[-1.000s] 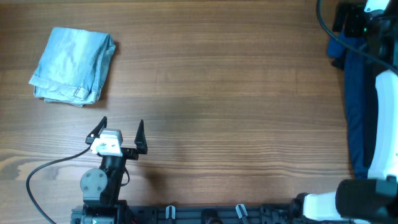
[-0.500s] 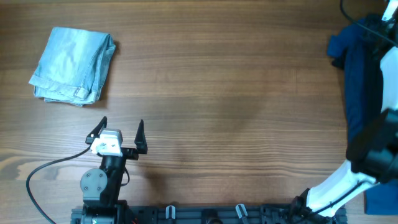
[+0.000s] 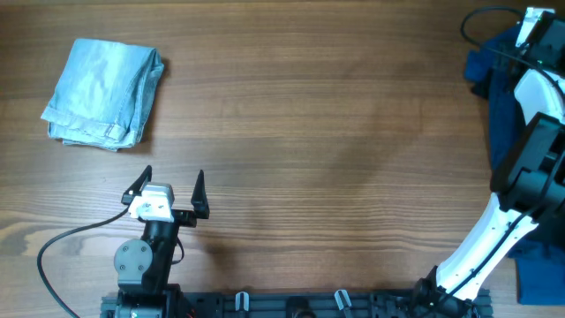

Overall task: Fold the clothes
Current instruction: 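Reach the right gripper to the dark clothing pile at right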

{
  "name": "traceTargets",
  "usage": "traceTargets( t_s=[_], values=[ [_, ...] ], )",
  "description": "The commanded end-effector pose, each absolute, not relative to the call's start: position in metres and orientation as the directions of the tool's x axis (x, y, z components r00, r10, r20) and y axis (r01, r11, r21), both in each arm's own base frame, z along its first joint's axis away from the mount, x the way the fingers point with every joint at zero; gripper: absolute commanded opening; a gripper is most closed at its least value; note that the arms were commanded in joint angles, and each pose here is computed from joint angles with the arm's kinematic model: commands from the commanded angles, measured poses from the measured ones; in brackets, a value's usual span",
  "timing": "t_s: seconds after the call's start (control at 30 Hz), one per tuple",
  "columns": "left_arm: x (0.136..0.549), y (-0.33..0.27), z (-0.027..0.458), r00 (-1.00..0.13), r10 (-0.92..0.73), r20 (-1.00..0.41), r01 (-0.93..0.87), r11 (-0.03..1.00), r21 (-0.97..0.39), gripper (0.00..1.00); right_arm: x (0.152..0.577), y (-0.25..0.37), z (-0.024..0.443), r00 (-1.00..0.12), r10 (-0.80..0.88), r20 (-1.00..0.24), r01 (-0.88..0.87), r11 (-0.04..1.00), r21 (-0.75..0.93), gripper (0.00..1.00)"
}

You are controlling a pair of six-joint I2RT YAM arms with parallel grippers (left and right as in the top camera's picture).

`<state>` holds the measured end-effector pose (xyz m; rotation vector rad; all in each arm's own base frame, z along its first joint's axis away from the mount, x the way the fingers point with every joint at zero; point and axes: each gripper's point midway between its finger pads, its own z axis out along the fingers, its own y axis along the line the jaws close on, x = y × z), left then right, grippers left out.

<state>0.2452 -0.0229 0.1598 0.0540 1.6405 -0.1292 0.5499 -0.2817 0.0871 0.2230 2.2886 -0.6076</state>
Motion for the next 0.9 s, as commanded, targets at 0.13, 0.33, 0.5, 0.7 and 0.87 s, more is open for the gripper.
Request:
traceTargets(
  t_s=[0.13, 0.33, 0.5, 0.7, 0.87],
  values=[
    [0.245, -0.025, 0.157, -0.076, -0.027, -0.997, 0.121, 0.992, -0.036, 1.00, 0.548, -0.299, 0.070, -0.712, 0.008, -0.702, 0.368, 0.856, -0.364, 0.82],
    [0.245, -0.025, 0.157, -0.076, -0.027, -0.997, 0.121, 0.992, -0.036, 1.00, 0.538, -0.317, 0.065, -0.704, 0.053, -0.708, 0.411, 0.843, -0.346, 0.79],
    [0.245, -0.025, 0.157, -0.076, -0.027, -0.997, 0.121, 0.992, -0.036, 1.00, 0.534, -0.322, 0.061, -0.703, 0.063, -0.709, 0.406, 0.854, -0.326, 0.79],
    [0.245, -0.025, 0.157, -0.076, -0.027, -0.997, 0.121, 0.992, -0.036, 1.00, 0.533, -0.325, 0.058, -0.702, 0.064, -0.709, 0.409, 0.852, -0.328, 0.79],
    [0.245, -0.025, 0.157, -0.076, -0.027, -0.997, 0.121, 0.992, -0.036, 1.00, 0.532, -0.324, 0.045, -0.718, 0.071, -0.693, 0.401, 0.856, -0.327, 0.83]
  ],
)
